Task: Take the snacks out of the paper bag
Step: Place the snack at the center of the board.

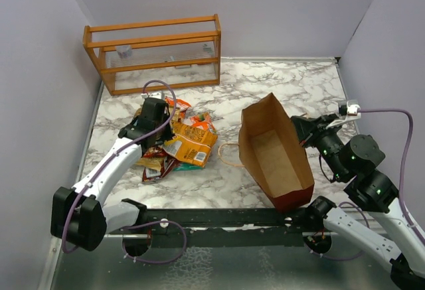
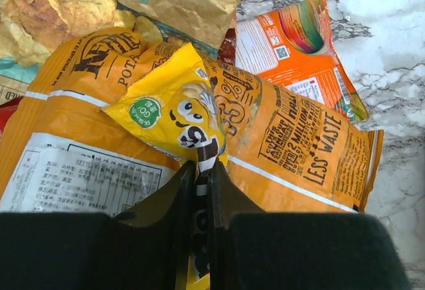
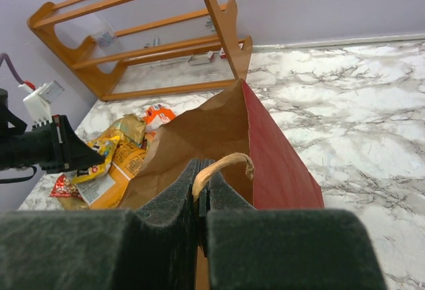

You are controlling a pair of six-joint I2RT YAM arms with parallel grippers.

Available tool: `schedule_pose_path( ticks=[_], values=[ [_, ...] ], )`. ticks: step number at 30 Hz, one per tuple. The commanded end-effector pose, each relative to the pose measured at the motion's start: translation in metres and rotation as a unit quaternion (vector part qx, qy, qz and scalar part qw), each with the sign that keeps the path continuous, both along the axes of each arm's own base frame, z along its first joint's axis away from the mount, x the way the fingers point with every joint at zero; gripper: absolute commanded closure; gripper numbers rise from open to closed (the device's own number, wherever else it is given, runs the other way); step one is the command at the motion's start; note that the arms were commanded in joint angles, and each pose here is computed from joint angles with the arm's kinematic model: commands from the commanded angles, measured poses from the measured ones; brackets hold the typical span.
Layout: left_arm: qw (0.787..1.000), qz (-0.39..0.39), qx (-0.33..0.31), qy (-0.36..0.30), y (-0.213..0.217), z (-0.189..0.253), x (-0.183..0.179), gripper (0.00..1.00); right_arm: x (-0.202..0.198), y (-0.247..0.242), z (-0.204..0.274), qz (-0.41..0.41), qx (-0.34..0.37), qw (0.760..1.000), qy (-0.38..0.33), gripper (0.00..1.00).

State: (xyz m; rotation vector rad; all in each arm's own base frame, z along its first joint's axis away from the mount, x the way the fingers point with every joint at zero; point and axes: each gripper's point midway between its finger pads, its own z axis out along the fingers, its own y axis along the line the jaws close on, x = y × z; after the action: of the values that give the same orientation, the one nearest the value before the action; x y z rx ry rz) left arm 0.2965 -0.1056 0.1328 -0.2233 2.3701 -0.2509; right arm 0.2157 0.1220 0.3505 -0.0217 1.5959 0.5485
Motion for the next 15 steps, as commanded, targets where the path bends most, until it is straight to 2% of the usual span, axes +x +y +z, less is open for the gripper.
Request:
schedule_pose_path(
  ticks=[1,5,9,15],
  values=[
    [1.0,0.014,0.009,-0.002,0.005,-0.015,0.006,1.0,-0.002,-0.01,0.003,-0.019,0.005,1.0,-0.006,0.98],
    [0.999,0.043,0.011,0.028,0.014,-0.04,-0.003,0.93,-0.003,-0.013,0.002,-0.023,0.004,1.0,-0.007,0.98],
    [0.996,0.073,-0.033,0.044,0.017,-0.054,-0.013,0.82,-0.001,-0.011,0.003,-0.023,0.0,1.0,-0.006,0.98],
    [0.993,0.062,-0.095,-0.013,0.007,-0.024,-0.014,0.44,0.002,-0.007,0.002,-0.019,-0.002,1.0,-0.006,0.98]
  ],
)
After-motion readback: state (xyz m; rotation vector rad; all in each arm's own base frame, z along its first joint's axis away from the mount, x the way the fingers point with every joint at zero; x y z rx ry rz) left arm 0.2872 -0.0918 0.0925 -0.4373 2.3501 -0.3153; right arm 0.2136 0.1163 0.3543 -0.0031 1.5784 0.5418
